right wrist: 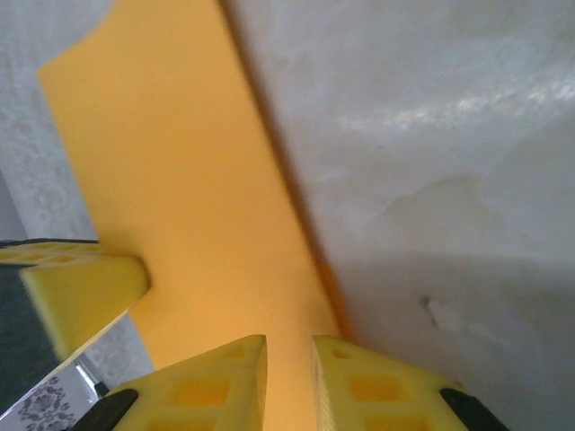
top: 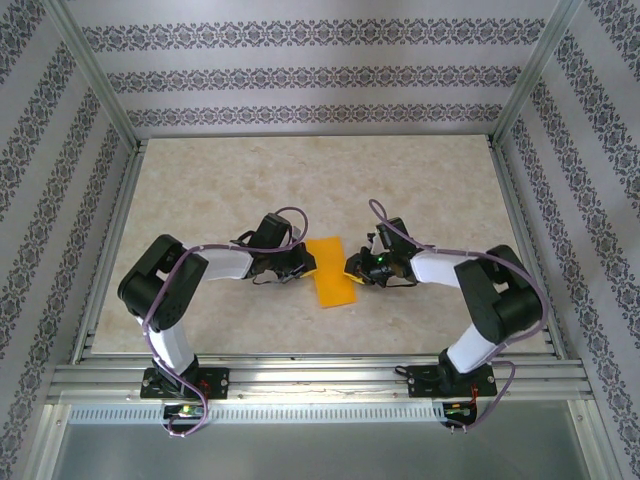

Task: Fold a paper plane with a square sheet of paper (pick it up from the middle)
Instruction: Third fold the triangle at the center of the table.

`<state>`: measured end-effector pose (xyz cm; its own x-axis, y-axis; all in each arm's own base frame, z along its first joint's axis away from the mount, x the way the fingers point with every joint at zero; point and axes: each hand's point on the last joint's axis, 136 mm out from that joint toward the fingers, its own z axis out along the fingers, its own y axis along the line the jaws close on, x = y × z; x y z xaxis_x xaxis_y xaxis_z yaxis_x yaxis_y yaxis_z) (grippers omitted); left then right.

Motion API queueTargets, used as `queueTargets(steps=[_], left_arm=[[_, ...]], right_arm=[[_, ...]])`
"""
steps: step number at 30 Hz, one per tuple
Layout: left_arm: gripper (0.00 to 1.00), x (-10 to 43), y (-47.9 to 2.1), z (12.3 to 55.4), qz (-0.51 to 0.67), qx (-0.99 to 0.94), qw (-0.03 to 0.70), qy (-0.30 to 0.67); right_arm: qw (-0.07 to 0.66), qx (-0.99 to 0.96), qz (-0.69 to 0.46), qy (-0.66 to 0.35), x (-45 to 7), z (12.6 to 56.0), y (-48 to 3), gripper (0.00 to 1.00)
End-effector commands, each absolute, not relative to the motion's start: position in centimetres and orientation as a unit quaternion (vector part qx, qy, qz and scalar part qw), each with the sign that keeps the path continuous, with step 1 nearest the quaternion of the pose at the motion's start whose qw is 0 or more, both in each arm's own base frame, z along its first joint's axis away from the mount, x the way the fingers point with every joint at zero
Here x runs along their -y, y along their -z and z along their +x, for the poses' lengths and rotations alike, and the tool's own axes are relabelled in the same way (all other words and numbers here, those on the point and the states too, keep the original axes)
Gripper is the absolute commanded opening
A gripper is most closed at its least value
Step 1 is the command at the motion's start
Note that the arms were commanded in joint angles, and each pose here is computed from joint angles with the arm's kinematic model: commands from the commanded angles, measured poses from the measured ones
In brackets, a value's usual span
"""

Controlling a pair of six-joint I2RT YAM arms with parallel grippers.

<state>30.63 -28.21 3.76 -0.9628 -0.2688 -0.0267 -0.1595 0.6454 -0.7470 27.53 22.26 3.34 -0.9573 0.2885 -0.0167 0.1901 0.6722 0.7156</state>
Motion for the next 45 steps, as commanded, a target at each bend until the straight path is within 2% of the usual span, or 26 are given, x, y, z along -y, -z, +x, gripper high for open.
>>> queueTargets(steps=[1,9,16,23,29,33,37,45], left_arm=[[0.08,28.7,-6.2,31.5,-0.113,-0.889,0.093,0.434],[0.08,28.8,-6.4,31.2,-0.126,-0.881,0.085,0.448],[0.08,28.5,-6.9,31.3,-0.135,-0.876,0.089,0.454],[0.07,28.5,-7.5,31.5,-0.146,-0.868,0.090,0.466],[0.07,28.4,-7.6,31.4,-0.152,-0.866,0.088,0.467],[0.07,28.3,-7.5,31.3,-0.151,-0.868,0.086,0.465],[0.07,28.2,-7.5,31.3,-0.153,-0.869,0.088,0.463],[0.07,28.3,-7.6,31.4,-0.151,-0.868,0.087,0.464]], right_arm=[[0.139,-0.918,0.108,-0.356,-21.1,28.1,-5.5,0.24],[0.332,-0.902,-0.053,-0.271,-20.0,28.0,-10.9,0.33],[0.439,-0.813,-0.329,-0.196,-22.7,23.3,-12.4,0.38],[0.442,-0.750,-0.460,-0.175,-25.6,19.4,-11.6,0.42],[0.462,-0.702,-0.535,-0.091,-28.0,18.2,-9.9,0.45],[0.492,-0.686,-0.535,-0.035,-29.2,18.7,-9.4,0.46],[0.500,-0.683,-0.532,-0.024,-29.6,19.0,-8.6,0.48],[0.476,-0.694,-0.539,0.005,-29.4,19.5,-6.4,0.47]])
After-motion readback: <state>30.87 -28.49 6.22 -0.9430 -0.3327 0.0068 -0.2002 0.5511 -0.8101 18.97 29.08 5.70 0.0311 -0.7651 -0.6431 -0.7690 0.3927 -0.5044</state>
